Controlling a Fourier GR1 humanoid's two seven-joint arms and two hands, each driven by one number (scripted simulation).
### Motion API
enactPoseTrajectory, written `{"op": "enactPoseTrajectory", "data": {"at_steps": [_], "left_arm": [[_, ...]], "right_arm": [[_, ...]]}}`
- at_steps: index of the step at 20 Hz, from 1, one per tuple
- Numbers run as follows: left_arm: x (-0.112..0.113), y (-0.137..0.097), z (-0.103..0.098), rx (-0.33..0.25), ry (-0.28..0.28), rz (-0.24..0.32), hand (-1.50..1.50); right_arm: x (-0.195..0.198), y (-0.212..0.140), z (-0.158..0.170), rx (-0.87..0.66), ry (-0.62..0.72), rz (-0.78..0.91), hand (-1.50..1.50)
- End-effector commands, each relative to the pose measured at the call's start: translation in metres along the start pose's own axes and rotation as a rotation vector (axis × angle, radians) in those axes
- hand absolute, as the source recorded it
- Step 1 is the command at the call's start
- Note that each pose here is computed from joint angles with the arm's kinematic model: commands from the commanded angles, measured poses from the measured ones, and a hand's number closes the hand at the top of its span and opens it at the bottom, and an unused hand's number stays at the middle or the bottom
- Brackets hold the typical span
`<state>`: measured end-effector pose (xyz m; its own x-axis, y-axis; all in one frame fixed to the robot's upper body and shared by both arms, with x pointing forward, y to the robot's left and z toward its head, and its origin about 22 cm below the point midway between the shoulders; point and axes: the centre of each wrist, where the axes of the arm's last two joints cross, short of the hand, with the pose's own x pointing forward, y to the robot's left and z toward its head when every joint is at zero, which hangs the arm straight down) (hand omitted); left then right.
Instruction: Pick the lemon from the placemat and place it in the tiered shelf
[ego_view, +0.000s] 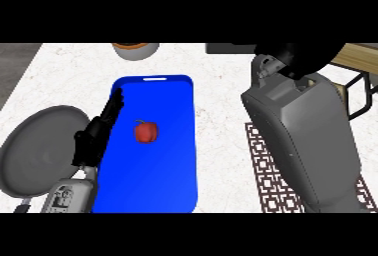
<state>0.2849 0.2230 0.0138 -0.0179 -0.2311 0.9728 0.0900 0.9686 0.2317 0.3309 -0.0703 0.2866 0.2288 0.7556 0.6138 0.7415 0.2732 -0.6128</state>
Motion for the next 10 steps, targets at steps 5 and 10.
{"op": "enactPoseTrajectory", "data": {"at_steps": [5,10], "left_arm": [[-0.002,-0.007,0.002,-0.001,0.004,-0.01,0.0],[-0.007,0.002,0.0,0.008,0.011,-0.005,0.0]], "right_arm": [[-0.007,-0.009,-0.039,-0.11,0.156,0.094,1.5],[-0.02,-0.04,-0.061,-0.116,0.149,0.118,1.5]]}}
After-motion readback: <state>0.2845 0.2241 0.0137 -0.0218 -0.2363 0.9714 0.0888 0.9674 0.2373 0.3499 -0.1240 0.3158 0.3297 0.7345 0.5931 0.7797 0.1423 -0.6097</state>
